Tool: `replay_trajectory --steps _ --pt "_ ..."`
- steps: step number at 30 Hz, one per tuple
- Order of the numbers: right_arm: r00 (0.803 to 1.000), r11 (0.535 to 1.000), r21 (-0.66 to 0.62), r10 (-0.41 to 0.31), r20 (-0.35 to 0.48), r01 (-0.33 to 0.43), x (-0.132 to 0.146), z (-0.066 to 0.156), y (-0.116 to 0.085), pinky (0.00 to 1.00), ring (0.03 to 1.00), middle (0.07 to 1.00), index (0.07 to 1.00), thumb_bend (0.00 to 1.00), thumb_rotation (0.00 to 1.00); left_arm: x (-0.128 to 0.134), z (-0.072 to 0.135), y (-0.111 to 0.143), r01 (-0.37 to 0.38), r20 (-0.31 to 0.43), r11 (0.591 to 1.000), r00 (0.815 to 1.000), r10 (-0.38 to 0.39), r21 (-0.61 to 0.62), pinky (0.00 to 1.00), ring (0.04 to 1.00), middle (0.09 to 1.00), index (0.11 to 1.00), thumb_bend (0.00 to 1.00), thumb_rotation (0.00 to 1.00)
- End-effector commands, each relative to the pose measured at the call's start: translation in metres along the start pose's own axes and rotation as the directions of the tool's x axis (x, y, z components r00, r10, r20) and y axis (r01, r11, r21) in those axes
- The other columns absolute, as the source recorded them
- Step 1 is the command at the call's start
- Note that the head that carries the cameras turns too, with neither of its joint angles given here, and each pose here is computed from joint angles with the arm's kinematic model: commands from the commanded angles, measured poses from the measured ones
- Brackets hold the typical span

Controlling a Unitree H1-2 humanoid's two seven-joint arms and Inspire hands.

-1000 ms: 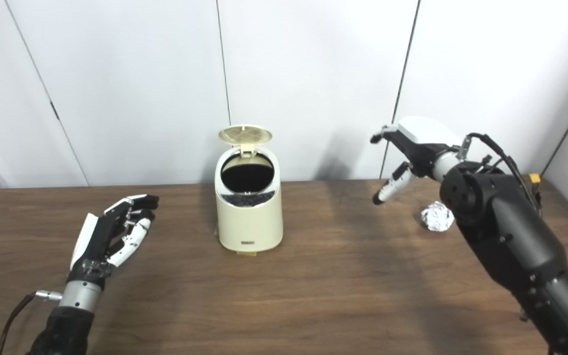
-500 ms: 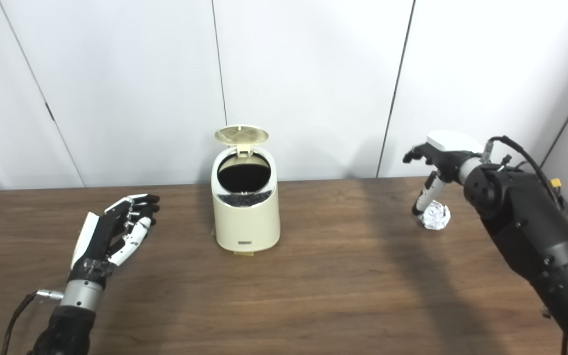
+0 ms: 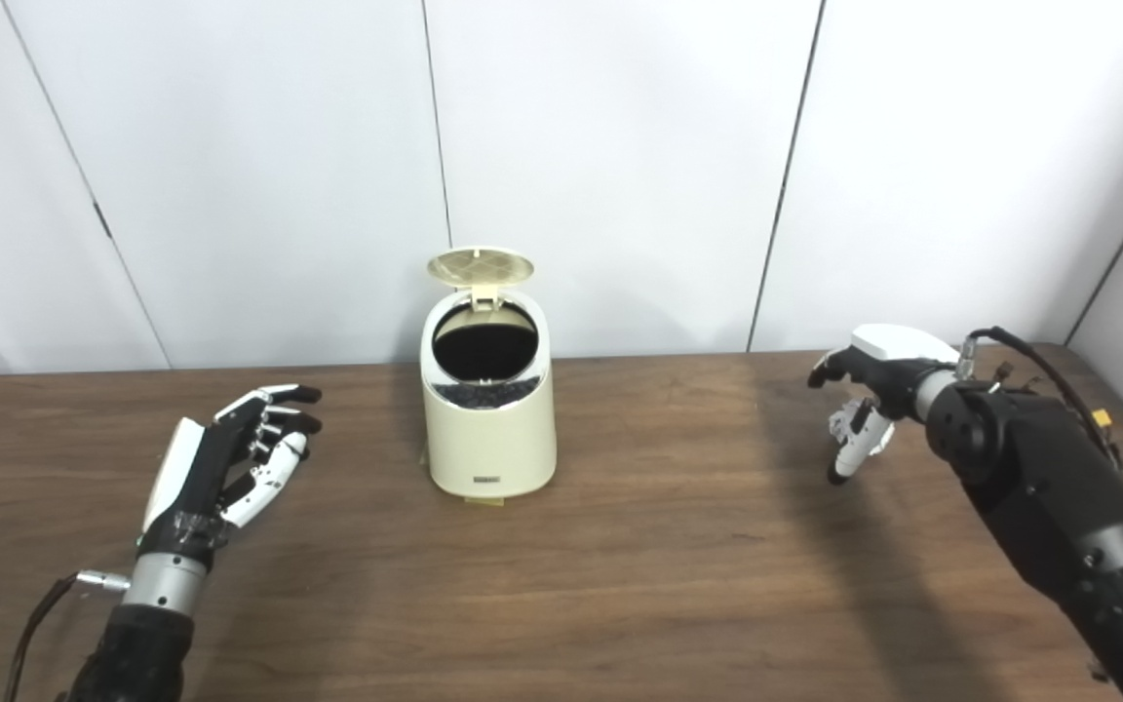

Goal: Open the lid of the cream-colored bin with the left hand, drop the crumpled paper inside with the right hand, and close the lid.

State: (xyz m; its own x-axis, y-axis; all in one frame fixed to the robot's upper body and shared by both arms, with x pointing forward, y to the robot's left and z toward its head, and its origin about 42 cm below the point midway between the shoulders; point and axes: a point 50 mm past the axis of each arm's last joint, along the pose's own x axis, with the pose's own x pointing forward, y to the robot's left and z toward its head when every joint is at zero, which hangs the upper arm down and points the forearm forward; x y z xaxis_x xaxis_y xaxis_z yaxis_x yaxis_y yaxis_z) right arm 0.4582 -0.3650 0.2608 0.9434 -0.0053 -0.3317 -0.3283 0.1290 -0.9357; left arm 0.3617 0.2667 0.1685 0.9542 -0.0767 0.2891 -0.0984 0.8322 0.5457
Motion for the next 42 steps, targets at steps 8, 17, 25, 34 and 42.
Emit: replay_trajectory --steps 8,17,25,34,42 --pt "0.998 0.999 0.014 -0.052 0.025 0.052 -0.004 -0.003 -0.023 0.69 0.814 0.842 0.786 0.9 0.11 0.012 0.018 0.012 -0.05 0.068 0.999 0.996 0.049 0.015 0.32 0.458 0.591 0.752 0.27 0.61" --pt "0.999 0.999 -0.038 -0.03 0.022 0.031 -0.003 -0.006 -0.019 0.67 0.777 0.814 0.766 0.89 0.12 0.011 0.02 0.013 -0.052 0.083 0.999 0.995 0.051 0.011 0.38 0.524 0.638 0.752 0.26 0.59" --pt "1.0 0.997 -0.067 0.028 -0.009 -0.029 0.0 -0.011 -0.014 0.65 0.77 0.808 0.761 0.91 0.1 0.01 0.022 0.013 -0.054 0.078 0.998 0.996 0.052 0.02 0.42 0.581 0.689 0.753 0.28 0.63" --pt "0.997 0.971 -0.226 0.074 -0.038 -0.08 0.005 -0.017 -0.006 0.62 0.781 0.832 0.76 0.93 0.11 0.009 0.021 0.015 -0.05 0.101 0.999 0.994 0.048 0.014 0.57 0.692 0.729 0.749 0.27 0.61" --pt "0.997 0.958 -0.275 0.074 -0.039 -0.082 0.004 -0.023 -0.004 0.61 0.77 0.835 0.753 0.93 0.08 0.01 0.021 0.015 -0.054 0.105 0.998 0.993 0.051 0.025 0.51 0.656 0.723 0.748 0.27 0.63"
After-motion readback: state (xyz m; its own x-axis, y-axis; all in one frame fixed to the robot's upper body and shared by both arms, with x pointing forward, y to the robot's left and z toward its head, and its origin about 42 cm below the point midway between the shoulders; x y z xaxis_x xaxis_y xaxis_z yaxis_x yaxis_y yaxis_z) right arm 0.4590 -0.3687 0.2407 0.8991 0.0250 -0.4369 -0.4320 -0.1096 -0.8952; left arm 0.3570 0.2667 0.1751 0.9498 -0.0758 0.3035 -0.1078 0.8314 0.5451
